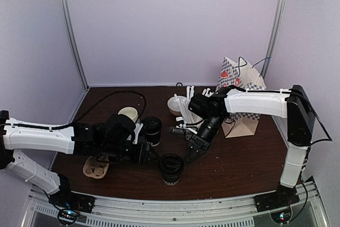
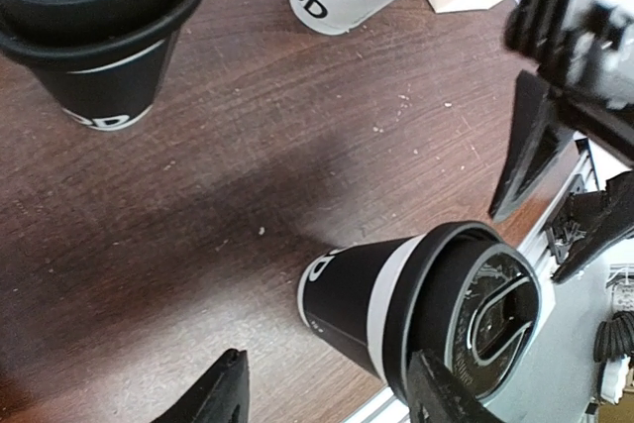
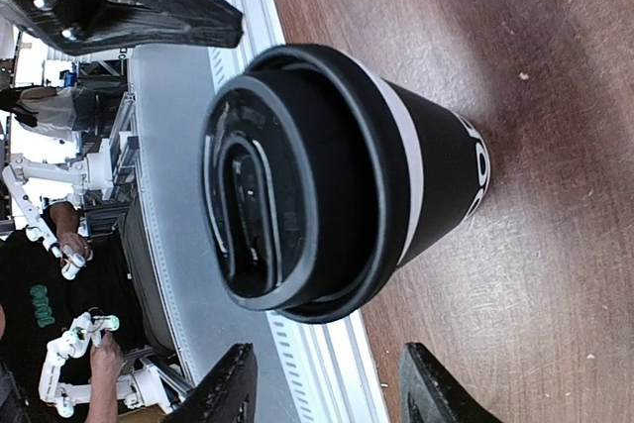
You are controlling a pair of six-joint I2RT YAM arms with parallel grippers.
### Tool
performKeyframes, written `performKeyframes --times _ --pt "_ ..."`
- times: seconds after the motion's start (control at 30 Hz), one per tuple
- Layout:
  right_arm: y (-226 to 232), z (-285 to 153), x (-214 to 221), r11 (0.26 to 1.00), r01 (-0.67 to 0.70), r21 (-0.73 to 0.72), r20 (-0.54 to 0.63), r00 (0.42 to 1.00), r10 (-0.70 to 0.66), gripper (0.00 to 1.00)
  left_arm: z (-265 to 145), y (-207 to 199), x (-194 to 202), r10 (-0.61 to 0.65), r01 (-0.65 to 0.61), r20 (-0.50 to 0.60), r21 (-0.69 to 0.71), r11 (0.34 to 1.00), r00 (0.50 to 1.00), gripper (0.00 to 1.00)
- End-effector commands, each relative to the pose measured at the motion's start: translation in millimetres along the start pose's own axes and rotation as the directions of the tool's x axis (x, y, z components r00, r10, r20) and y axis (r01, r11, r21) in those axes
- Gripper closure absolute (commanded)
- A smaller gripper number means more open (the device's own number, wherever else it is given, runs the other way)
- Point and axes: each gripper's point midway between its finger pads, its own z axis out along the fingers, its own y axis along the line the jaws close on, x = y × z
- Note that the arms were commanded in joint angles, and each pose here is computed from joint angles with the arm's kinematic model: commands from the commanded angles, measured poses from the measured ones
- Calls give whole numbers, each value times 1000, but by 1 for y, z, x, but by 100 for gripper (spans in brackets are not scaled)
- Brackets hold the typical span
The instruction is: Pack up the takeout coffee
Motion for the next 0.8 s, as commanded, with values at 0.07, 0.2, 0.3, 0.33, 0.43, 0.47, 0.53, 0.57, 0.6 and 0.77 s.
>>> performKeyframes --times 0.07,0.2,0.3,0.33,0.43,0.47,0.53,0.57,0.6,0.77 --pt "3 14 5 999 -14 -45 -31 999 13 48 9 -15 -8 -4 4 6 73 997 1000 42" --pt "2 21 5 999 -21 -49 -47 999 19 48 14 -10 -5 -8 9 -9 52 999 1000 42" --pt "5 27 6 998 -20 -61 -61 998 16 48 16 -6 -1 -18 19 -26 37 999 1000 42" --pt "6 28 6 997 -21 -68 -64 998 17 48 17 -4 1 -21 22 -30 30 999 999 42" --pt "8 31 4 996 -28 -81 -69 997 23 47 18 0 5 -33 34 -41 20 999 999 43" --pt "7 32 2 996 -31 -79 -67 997 26 47 19 1 6 -36 37 -45 15 999 998 43" --pt "4 33 0 997 -40 -68 -63 997 36 47 19 3 10 -37 38 -59 15 999 998 43" --pt "3 34 -1 996 -50 -67 -62 997 46 47 19 3 11 -38 39 -63 15 999 997 43" --pt "2 35 -2 996 -59 -71 -61 997 55 47 19 4 12 -40 41 -67 14 999 997 44" --pt "3 38 -4 990 -95 -104 -61 994 89 47 17 8 17 -46 47 -78 6 999 996 45"
